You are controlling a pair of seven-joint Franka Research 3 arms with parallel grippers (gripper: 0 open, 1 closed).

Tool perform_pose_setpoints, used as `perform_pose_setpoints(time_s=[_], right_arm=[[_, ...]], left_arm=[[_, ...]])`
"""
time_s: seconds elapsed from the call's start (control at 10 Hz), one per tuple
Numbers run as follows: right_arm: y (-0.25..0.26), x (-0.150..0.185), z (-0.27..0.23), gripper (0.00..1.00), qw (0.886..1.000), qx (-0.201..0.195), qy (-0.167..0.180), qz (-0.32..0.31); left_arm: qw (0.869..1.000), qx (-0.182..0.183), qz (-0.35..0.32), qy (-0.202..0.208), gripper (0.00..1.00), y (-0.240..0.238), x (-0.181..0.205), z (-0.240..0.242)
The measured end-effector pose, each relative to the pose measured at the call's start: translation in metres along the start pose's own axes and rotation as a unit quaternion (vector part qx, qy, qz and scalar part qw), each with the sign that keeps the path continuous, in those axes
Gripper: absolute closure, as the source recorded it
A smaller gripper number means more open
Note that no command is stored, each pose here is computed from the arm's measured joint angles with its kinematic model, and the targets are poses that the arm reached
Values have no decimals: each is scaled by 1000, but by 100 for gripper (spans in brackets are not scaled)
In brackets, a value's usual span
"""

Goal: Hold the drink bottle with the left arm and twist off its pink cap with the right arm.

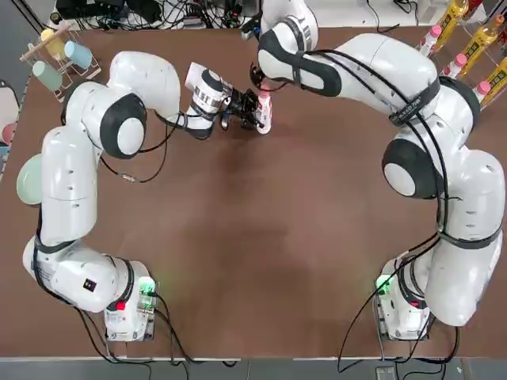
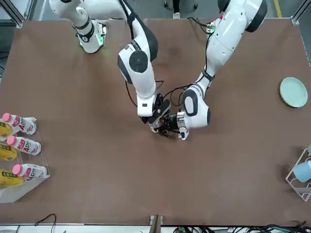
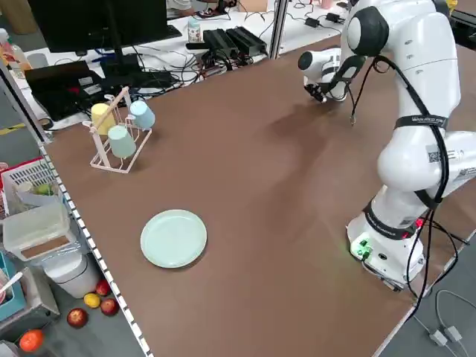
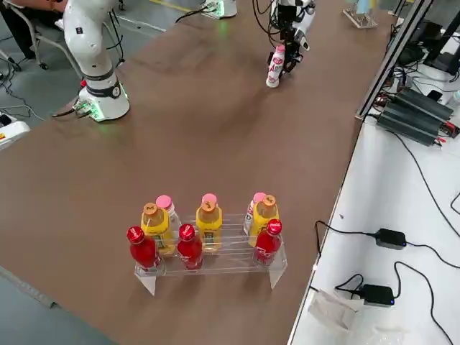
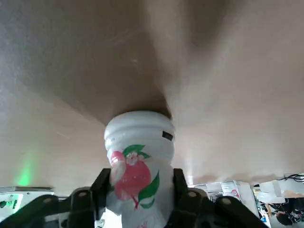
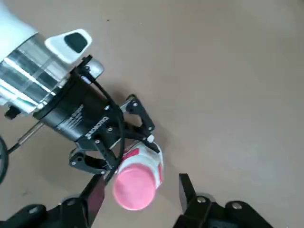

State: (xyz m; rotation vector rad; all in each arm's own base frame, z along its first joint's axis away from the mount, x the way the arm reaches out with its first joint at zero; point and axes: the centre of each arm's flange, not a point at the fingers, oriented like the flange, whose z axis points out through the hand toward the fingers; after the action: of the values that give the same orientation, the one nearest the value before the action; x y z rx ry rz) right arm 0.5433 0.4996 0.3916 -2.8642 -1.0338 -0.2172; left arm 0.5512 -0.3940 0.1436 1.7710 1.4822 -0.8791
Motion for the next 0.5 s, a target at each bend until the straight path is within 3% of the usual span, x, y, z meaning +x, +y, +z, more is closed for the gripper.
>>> perform_pose_setpoints(time_s=[0.5], right_arm=[[-7,-3,17,28,1000,-6,-13,-10]], left_arm=[[1000,-1,0,0,43,1,1,-1]])
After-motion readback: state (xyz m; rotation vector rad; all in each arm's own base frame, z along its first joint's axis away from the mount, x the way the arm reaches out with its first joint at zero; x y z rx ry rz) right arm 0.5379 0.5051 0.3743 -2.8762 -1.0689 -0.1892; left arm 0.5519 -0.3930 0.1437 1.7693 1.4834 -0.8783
